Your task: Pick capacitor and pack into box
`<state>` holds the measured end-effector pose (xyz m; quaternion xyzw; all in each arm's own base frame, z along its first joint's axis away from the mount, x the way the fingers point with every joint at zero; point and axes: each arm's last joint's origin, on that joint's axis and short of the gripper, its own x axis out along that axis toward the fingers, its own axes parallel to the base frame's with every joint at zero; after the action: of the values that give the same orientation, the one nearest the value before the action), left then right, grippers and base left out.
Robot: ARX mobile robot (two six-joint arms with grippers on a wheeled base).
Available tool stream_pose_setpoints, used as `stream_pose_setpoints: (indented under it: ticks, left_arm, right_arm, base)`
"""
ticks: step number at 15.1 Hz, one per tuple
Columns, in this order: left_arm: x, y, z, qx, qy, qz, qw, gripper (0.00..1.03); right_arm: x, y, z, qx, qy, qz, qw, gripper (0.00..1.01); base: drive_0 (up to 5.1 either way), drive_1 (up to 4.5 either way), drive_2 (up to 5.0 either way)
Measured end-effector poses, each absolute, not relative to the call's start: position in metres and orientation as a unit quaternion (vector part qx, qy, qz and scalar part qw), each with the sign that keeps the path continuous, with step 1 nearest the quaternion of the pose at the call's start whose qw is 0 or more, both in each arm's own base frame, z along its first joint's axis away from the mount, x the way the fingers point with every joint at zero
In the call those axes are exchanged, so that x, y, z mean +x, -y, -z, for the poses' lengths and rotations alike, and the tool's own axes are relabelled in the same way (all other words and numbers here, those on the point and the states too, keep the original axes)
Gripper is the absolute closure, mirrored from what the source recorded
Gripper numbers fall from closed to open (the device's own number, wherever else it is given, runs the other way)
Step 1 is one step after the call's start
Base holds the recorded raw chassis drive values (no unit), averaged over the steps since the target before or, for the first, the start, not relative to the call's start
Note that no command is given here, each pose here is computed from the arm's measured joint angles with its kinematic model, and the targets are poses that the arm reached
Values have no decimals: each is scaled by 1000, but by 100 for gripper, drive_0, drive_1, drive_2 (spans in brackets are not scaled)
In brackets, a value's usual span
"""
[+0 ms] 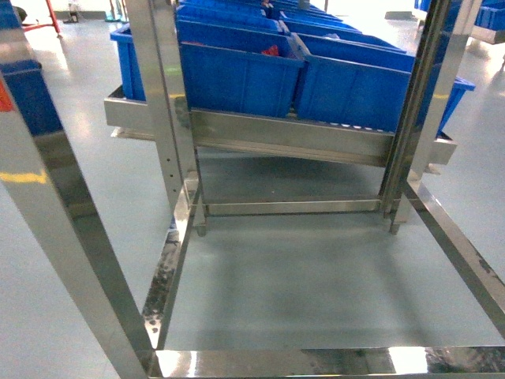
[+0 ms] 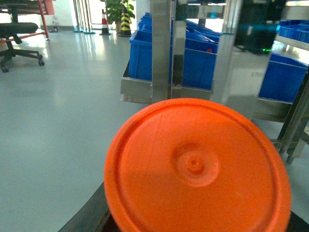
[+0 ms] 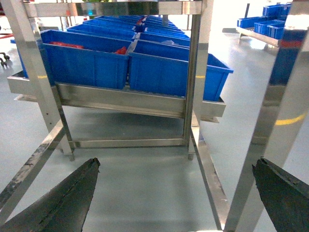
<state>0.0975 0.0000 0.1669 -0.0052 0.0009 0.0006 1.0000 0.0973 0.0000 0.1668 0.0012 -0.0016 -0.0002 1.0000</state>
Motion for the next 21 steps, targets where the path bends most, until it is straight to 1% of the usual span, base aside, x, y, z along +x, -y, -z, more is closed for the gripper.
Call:
stream_pose_setpoints:
  ticks: [21]
  left_arm:
    - [98, 0, -167, -5, -2, 0, 1000, 59]
  right_arm:
    - [97, 0, -167, 1, 1, 0, 1000, 3]
  base:
    - [-491, 250, 250]
